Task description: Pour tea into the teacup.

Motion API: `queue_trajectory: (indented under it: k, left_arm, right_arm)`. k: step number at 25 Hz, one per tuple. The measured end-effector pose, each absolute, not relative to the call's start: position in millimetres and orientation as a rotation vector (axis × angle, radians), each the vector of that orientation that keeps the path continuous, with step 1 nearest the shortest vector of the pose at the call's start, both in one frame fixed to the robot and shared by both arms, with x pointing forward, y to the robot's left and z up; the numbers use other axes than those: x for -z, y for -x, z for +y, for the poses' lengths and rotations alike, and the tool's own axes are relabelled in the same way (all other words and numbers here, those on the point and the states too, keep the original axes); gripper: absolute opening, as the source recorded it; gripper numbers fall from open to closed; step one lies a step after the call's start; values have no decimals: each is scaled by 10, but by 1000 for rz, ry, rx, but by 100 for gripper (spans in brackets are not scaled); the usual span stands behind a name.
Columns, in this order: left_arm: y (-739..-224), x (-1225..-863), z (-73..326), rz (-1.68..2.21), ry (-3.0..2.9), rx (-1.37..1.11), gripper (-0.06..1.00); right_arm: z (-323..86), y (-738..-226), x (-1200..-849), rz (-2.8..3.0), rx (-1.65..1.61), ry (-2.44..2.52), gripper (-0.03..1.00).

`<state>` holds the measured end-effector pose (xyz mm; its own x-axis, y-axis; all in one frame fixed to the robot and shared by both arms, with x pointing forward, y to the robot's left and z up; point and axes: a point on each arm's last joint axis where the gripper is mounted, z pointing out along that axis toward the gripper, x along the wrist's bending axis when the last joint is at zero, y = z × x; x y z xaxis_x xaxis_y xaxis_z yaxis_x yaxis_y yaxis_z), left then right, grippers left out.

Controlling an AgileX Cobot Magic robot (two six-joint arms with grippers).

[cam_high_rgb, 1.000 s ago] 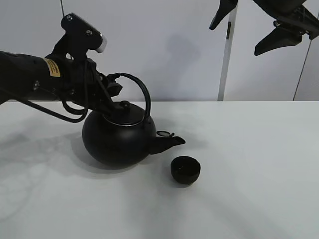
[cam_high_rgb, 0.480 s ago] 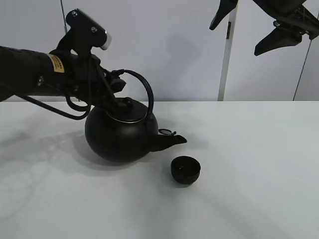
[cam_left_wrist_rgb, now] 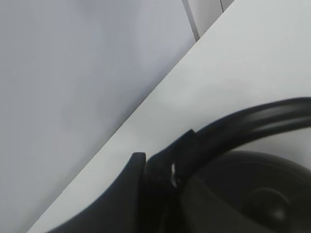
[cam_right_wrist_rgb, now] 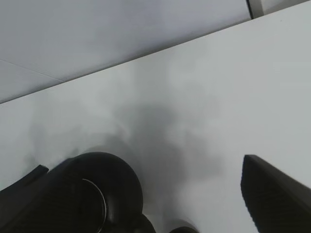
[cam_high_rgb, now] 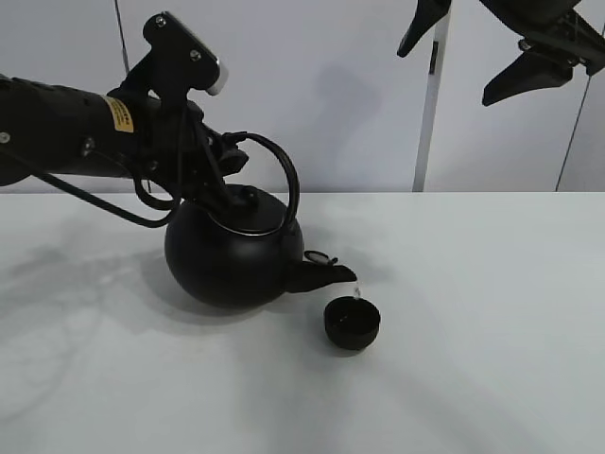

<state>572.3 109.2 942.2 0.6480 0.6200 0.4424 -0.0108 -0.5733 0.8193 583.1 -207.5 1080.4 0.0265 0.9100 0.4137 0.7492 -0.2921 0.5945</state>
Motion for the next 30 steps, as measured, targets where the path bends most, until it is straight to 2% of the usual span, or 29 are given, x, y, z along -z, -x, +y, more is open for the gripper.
queue_trajectory:
  k: [30]
  left_arm:
    - [-5712,-9426,1063,421,-2034,-962,10]
  right_arm:
    - [-2075,-5832,-10805,1724,-1119,-2087,61]
